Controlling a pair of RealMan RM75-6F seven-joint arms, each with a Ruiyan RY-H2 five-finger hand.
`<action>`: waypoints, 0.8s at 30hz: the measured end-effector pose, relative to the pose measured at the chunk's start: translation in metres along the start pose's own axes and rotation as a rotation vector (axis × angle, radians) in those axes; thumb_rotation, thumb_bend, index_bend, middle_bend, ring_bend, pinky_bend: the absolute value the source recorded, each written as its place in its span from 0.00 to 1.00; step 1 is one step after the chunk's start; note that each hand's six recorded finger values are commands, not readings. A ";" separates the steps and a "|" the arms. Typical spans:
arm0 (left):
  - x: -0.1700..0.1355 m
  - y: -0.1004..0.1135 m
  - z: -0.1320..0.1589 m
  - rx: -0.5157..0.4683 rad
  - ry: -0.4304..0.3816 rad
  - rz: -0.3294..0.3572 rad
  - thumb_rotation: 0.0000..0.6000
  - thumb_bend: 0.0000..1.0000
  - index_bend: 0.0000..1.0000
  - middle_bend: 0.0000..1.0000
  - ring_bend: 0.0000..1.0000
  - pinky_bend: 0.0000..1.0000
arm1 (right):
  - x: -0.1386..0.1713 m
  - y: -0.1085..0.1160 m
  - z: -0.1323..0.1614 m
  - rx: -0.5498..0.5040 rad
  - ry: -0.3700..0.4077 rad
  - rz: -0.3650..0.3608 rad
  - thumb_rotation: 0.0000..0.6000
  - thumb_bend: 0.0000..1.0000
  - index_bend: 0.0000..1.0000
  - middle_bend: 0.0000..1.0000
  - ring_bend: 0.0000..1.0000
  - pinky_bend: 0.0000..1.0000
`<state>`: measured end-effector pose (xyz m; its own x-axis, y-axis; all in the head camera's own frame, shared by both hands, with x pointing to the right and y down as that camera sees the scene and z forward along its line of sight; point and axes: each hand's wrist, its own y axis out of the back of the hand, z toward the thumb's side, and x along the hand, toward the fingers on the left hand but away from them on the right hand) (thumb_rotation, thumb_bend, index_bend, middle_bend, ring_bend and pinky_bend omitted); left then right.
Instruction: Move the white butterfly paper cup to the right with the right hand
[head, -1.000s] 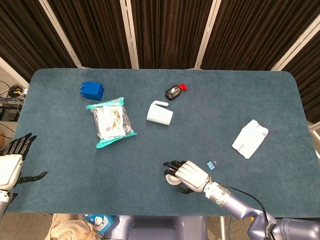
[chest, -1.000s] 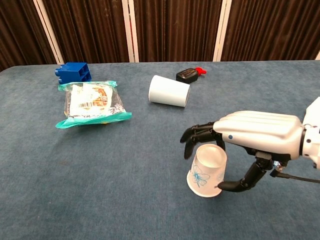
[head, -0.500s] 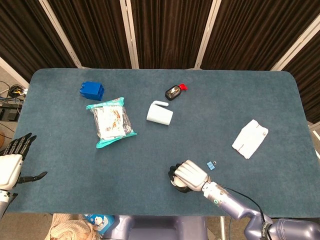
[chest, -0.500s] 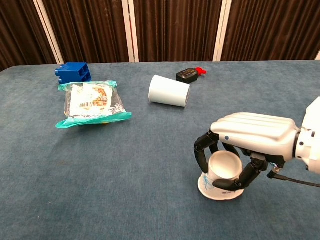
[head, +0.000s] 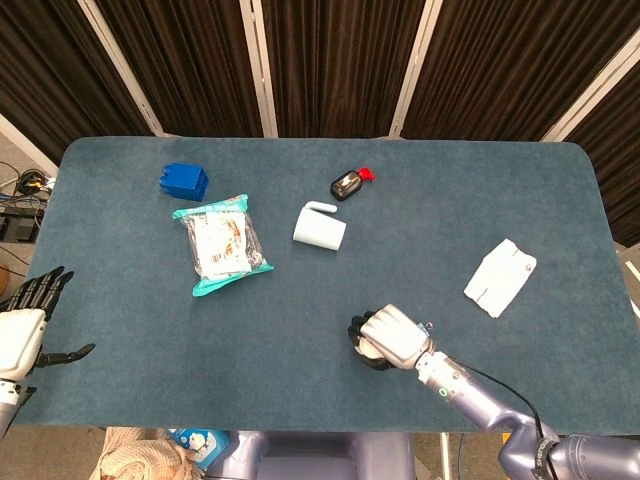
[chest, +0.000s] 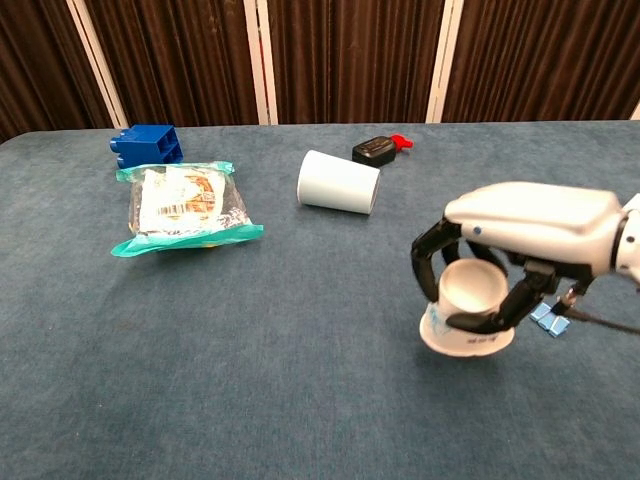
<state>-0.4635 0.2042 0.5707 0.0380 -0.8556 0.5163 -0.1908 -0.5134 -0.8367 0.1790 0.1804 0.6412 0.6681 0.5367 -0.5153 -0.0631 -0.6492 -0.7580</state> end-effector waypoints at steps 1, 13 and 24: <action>0.000 0.000 0.000 0.000 0.000 0.000 1.00 0.00 0.00 0.00 0.00 0.00 | 0.001 0.002 -0.004 0.008 -0.011 0.001 1.00 0.39 0.60 0.46 0.52 0.64; -0.001 -0.003 0.001 0.007 0.002 -0.009 1.00 0.00 0.00 0.00 0.00 0.00 | 0.020 0.000 -0.050 0.068 -0.129 0.043 1.00 0.39 0.60 0.46 0.52 0.64; -0.001 -0.003 0.001 0.010 0.004 -0.010 1.00 0.00 0.00 0.00 0.00 0.00 | 0.028 0.007 -0.062 0.088 -0.163 0.038 1.00 0.39 0.60 0.46 0.52 0.64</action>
<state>-0.4622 0.2067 0.5728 0.0356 -0.8500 0.5256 -0.1802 -0.5228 -0.8332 0.2432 0.1578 0.6465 0.5357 0.5972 -0.5969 -0.1558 -0.6249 -0.7650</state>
